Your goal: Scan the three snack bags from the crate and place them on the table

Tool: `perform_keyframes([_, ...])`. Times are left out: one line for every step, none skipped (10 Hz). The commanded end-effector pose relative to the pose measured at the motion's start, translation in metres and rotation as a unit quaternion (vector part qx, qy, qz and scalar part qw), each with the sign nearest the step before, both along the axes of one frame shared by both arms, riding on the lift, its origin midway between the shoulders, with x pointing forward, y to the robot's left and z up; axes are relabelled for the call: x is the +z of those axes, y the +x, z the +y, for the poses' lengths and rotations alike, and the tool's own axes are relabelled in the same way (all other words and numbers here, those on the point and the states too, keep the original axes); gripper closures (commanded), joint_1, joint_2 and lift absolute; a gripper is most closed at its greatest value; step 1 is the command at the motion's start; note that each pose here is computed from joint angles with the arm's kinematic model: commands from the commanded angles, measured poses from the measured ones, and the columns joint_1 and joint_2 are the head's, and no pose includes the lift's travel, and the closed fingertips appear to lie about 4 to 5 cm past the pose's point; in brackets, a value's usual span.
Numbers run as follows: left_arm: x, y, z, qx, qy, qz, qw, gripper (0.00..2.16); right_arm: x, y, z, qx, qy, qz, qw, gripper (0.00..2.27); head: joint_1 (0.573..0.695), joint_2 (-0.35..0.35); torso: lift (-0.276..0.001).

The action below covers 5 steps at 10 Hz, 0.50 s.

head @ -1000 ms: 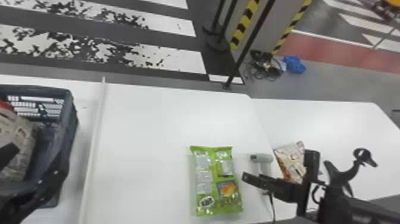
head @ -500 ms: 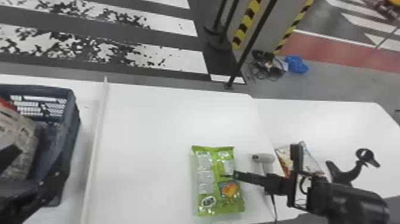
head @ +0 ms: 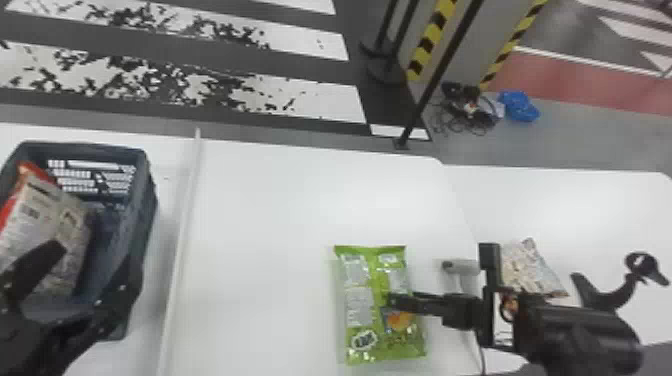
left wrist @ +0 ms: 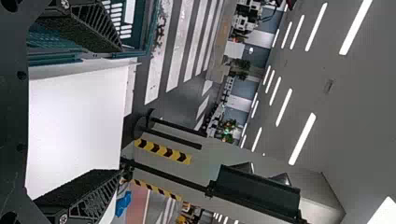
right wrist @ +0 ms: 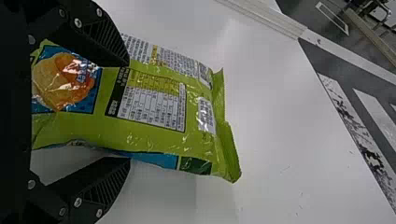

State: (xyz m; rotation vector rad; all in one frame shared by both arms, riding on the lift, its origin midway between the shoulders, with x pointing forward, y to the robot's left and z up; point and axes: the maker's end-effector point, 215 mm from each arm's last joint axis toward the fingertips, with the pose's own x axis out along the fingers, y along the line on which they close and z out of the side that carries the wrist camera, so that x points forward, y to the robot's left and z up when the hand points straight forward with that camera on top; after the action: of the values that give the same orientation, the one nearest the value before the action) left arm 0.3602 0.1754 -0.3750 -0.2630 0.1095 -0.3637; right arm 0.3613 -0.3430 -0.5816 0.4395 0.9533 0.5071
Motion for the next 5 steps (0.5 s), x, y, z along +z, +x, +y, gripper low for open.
perform_keyframes([0.000, 0.001, 0.000, 0.000, 0.000, 0.000, 1.0000, 0.07, -0.006, 0.001, 0.006, 0.018, -0.017, -0.003, 1.000, 2.18, 0.695, -0.268, -0.037])
perform_keyframes([0.000, 0.001, 0.001, 0.000, 0.000, 0.000, 1.0000, 0.07, 0.000, 0.008, 0.008, 0.030, -0.019, -0.030, 0.999, 2.19, 0.695, -0.259, -0.037])
perform_keyframes([-0.001, 0.001, 0.001, 0.002, 0.000, 0.001, 1.0000, 0.07, 0.006, 0.009, 0.006, 0.029, -0.020, -0.041, 0.999, 2.22, 0.695, -0.250, -0.037])
perform_keyframes([-0.001, 0.001, 0.001, 0.002, 0.000, 0.001, 1.0000, 0.07, 0.010, 0.008, 0.002, 0.022, -0.019, -0.048, 0.998, 2.22, 0.695, -0.248, -0.037])
perform_keyframes([-0.002, 0.002, 0.002, 0.002, 0.001, 0.001, 1.0000, 0.07, 0.019, 0.007, 0.003, 0.021, -0.013, -0.055, 0.998, 2.22, 0.695, -0.251, -0.037])
